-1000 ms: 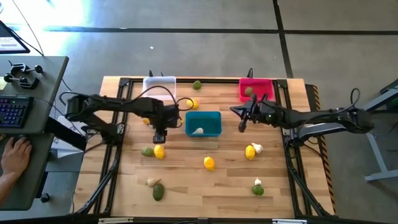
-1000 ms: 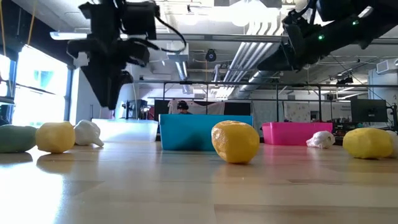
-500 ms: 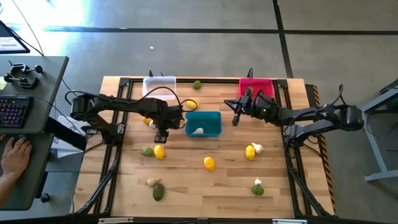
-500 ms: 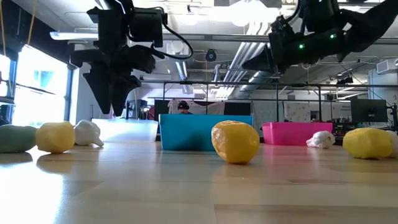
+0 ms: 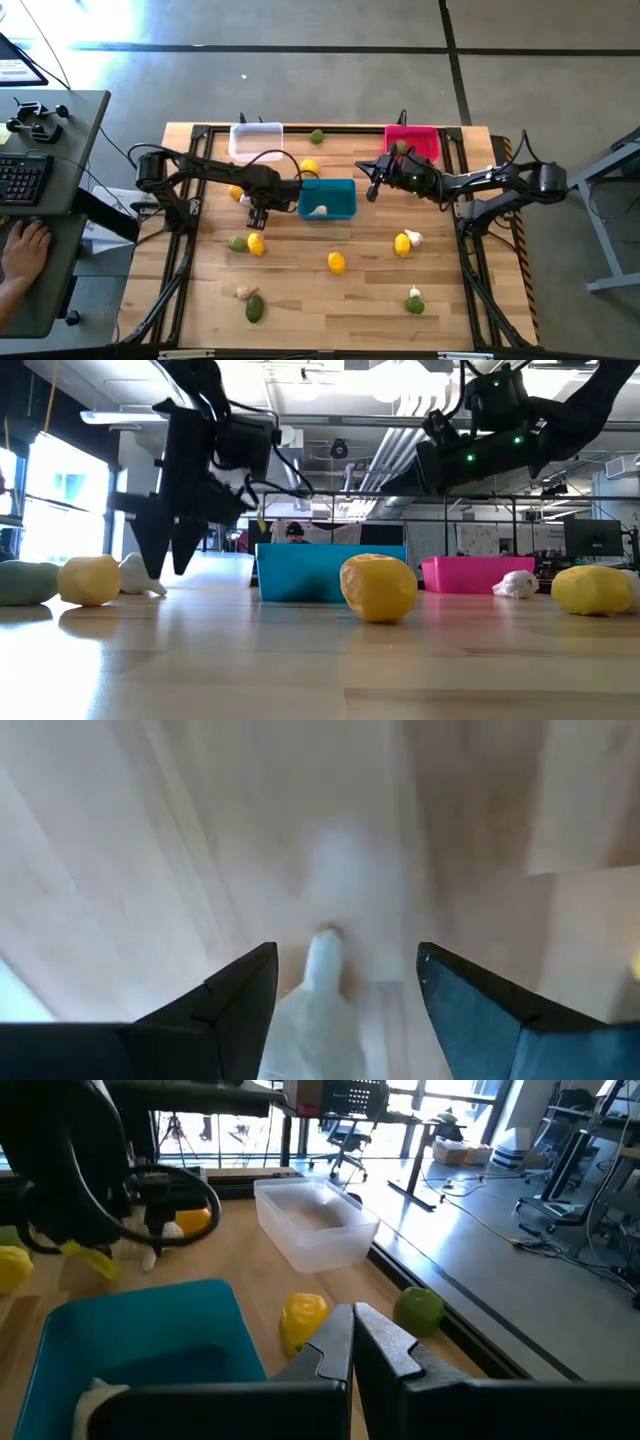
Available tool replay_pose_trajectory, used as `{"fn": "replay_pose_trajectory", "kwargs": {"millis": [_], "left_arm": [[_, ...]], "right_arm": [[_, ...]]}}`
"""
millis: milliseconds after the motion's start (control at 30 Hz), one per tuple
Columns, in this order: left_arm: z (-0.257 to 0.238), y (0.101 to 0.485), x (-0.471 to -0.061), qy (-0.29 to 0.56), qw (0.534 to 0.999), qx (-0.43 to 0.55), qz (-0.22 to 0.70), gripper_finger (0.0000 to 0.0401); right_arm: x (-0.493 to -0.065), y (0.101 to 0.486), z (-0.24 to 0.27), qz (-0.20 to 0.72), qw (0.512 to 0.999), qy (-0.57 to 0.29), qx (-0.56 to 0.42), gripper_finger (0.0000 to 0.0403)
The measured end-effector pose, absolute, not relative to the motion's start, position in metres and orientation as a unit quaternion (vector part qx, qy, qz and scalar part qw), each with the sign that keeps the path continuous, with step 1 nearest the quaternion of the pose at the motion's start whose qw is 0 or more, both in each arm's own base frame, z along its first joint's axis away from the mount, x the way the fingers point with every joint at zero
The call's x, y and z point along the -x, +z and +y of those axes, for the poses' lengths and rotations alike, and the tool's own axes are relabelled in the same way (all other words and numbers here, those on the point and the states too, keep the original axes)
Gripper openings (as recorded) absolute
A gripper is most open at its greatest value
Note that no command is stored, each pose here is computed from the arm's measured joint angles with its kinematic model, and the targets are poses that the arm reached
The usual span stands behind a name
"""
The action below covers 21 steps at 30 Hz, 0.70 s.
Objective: Sort produce into baskets
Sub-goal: Put the garlic into the blue bin
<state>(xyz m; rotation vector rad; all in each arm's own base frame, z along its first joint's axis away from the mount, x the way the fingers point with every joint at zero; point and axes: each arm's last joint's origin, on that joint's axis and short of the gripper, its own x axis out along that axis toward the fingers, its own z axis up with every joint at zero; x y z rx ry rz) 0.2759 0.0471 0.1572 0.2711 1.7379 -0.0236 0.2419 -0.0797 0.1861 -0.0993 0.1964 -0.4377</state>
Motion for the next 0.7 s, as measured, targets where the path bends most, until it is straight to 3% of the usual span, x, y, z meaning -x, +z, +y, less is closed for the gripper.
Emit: {"fn": "replay_pose_trajectory", "kwargs": {"millis": [300, 700], "left_arm": [[0.050, 0.141, -0.274, -0.020, 0.590, -0.129, 0.797, 0.0216], [0.050, 0.142, -0.271, -0.019, 0.576, -0.133, 0.806, 0.0081]], "right_arm": [[-0.242, 0.186, -0.080, 0.098, 0.970, -0.217, 0.052, 0.0000], [-0.242, 0.185, -0.080, 0.101, 0.969, -0.217, 0.052, 0.0000]]}}
